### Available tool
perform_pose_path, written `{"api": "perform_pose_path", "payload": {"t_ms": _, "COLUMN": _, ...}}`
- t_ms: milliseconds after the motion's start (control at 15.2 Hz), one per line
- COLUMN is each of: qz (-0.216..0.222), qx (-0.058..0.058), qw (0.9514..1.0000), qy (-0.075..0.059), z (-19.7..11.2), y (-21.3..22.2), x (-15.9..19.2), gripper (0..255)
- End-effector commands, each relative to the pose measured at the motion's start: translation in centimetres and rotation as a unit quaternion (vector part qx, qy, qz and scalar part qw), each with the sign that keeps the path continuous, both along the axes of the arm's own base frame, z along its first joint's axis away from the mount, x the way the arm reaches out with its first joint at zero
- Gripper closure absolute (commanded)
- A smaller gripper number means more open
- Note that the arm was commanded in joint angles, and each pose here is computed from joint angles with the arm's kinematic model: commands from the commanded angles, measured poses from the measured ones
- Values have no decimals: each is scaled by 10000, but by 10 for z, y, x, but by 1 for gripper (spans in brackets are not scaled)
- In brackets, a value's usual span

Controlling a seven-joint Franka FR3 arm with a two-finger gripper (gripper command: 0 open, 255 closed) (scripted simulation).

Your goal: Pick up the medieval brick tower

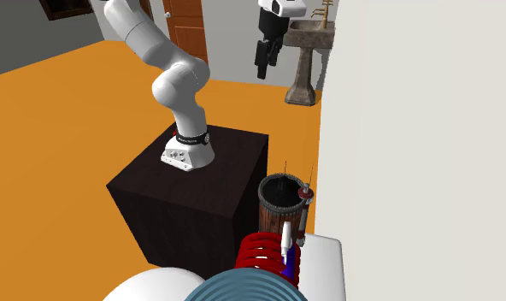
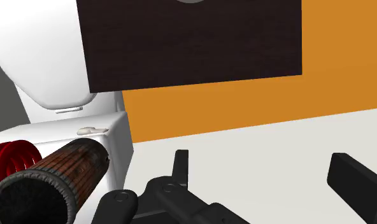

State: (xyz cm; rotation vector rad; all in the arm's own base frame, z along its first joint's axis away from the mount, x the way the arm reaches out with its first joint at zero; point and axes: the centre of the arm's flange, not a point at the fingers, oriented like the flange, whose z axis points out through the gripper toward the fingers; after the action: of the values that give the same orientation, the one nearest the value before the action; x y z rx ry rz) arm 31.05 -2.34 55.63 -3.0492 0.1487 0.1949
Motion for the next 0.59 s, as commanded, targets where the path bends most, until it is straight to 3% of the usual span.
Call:
{"api": "perform_pose_path", "payload": {"t_ms": 0, "qz": 0, "qx": 0, "qw": 10000, "qy": 0, "z": 0, "y": 0, "x": 0, "gripper": 0}}
{"api": "perform_pose_path", "payload": {"t_ms": 264, "qz": 964, "qx": 57, "qw": 9950, "qy": -238, "z": -16, "y": -47, "x": -17, "gripper": 0}}
{"api": "perform_pose_path", "payload": {"t_ms": 528, "qz": 1918, "qx": 114, "qw": 9802, "qy": -474, "z": -33, "y": -96, "x": -24, "gripper": 0}}
